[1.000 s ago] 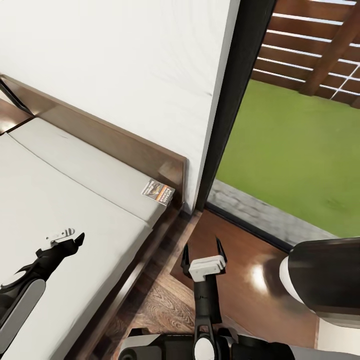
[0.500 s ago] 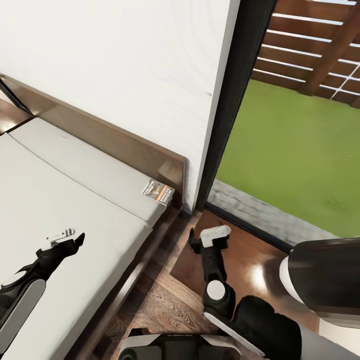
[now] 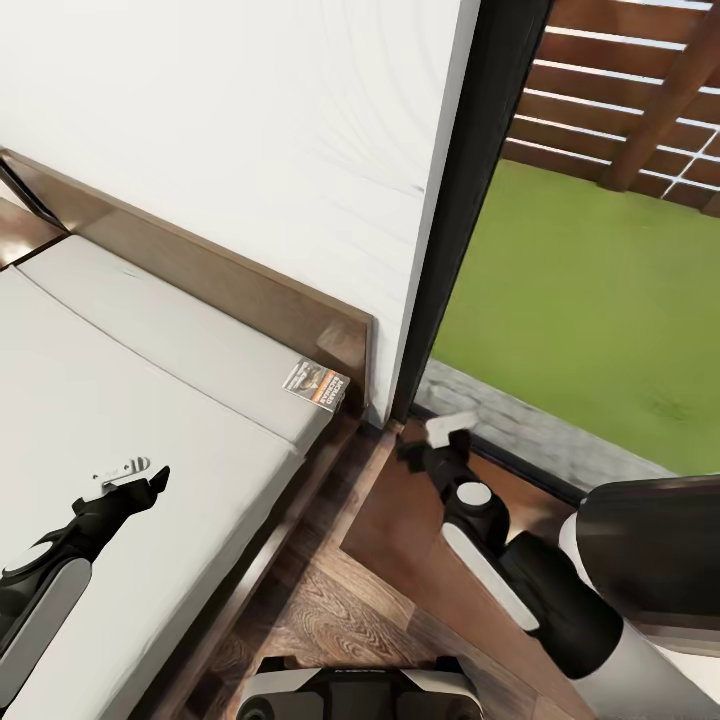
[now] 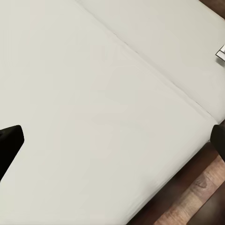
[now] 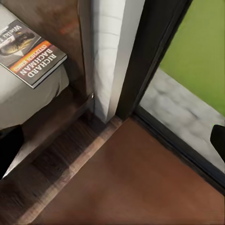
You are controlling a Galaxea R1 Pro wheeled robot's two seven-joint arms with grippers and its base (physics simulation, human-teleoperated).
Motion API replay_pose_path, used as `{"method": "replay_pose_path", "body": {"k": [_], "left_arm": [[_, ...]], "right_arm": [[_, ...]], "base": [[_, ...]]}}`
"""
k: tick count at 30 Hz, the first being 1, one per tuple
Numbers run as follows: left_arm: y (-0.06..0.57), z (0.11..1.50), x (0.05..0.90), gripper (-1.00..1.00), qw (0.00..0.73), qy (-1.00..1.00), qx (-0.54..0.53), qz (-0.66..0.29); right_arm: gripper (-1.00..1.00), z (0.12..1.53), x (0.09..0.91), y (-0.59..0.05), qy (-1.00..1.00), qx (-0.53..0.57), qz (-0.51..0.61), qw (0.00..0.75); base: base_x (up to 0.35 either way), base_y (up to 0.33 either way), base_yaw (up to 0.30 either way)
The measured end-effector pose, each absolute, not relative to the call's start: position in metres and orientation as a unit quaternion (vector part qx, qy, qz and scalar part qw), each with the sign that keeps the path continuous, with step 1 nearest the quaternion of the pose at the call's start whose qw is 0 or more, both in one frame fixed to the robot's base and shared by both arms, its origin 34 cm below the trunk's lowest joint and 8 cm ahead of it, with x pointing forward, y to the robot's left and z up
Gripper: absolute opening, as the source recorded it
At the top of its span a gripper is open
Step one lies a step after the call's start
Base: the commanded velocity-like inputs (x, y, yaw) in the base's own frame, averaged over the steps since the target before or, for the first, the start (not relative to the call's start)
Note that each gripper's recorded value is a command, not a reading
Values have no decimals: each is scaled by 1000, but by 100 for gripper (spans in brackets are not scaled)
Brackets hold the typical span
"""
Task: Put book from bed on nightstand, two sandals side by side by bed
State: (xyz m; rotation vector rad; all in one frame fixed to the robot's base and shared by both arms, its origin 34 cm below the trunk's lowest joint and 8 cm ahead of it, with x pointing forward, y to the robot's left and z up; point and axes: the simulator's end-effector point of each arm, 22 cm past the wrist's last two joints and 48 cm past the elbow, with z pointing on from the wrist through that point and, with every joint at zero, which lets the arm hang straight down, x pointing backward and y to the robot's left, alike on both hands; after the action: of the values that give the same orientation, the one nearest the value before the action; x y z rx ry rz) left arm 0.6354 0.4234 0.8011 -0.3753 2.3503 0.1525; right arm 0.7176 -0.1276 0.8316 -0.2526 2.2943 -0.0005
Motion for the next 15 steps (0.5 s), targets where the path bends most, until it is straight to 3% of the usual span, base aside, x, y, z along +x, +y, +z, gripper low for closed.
{"method": "replay_pose_path", "body": {"k": [15], "left_arm": [[428,803,636,100,371,914,-150,62]], "right_arm": [[100,772,707,-112,946,-49,145,286]], "base": [[0,0,0]]}}
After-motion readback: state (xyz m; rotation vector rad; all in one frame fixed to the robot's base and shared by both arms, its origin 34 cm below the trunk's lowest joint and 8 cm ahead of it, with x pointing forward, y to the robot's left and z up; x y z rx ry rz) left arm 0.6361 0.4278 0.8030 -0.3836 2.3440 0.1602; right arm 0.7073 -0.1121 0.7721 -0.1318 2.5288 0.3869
